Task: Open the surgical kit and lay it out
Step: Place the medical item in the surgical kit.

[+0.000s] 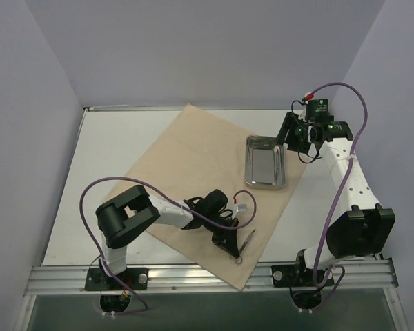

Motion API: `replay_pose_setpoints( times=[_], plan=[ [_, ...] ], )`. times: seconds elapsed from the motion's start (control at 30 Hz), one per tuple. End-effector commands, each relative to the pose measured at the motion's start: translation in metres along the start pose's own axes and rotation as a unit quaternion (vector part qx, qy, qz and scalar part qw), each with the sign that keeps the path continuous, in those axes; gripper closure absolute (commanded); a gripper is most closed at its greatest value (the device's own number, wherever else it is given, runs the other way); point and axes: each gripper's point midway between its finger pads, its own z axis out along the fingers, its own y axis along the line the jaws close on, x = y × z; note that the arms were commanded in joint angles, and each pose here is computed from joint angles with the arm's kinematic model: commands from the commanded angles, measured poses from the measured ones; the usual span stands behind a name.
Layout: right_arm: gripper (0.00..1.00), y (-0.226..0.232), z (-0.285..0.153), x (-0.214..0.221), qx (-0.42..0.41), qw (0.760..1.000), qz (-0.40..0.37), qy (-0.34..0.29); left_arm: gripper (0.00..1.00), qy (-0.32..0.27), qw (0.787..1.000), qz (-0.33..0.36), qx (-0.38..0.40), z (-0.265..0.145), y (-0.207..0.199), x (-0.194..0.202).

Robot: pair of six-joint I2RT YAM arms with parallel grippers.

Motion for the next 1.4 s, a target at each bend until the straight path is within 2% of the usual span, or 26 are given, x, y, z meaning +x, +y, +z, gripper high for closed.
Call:
replay_pose_setpoints(
  times=[0.0,0.13,0.37,0.47,0.5,0.57,0.77,0.97,1.37],
  plan=[
    [0.47,0.001,-0.01,-0.003,-0.007,1.0,-0.003,-0.01,0.98,-0.018,1.0,0.001,0.003,0.008,-0.001,-0.011],
    [0.47,0.001,-0.01,-0.002,-0.007,1.0,-0.006,-0.009,0.96,-0.019,1.0,-0.003,-0.02,0.011,0.002,-0.012],
    [0.47,0.0,-0.009,-0.001,-0.006,1.0,-0.007,-0.008,0.87,-0.016,0.998,-0.016,-0.055,0.009,0.011,-0.01],
    [0.47,0.0,-0.008,0.0,-0.007,1.0,-0.006,-0.008,0.71,-0.022,0.997,-0.012,-0.067,0.006,0.01,-0.012],
    [0.47,0.001,-0.008,0.001,-0.007,1.0,-0.005,-0.008,0.61,-0.022,0.997,-0.008,-0.07,0.005,0.011,-0.012],
    [0.47,0.001,-0.008,0.002,-0.008,1.0,-0.004,-0.006,0.57,-0.026,0.997,-0.007,-0.075,0.003,0.011,-0.013],
    [0.47,0.0,-0.008,0.0,-0.006,1.0,-0.003,-0.01,0.51,-0.027,0.996,-0.008,-0.09,-0.002,0.013,-0.009],
    [0.47,0.001,-0.008,-0.001,-0.008,1.0,-0.001,-0.011,0.39,-0.027,0.994,0.001,-0.101,-0.008,0.009,-0.007],
    [0.46,0.001,0.002,-0.003,-0.008,1.0,0.004,-0.007,0.31,-0.061,0.99,0.024,-0.124,-0.025,0.001,-0.008]
  ],
)
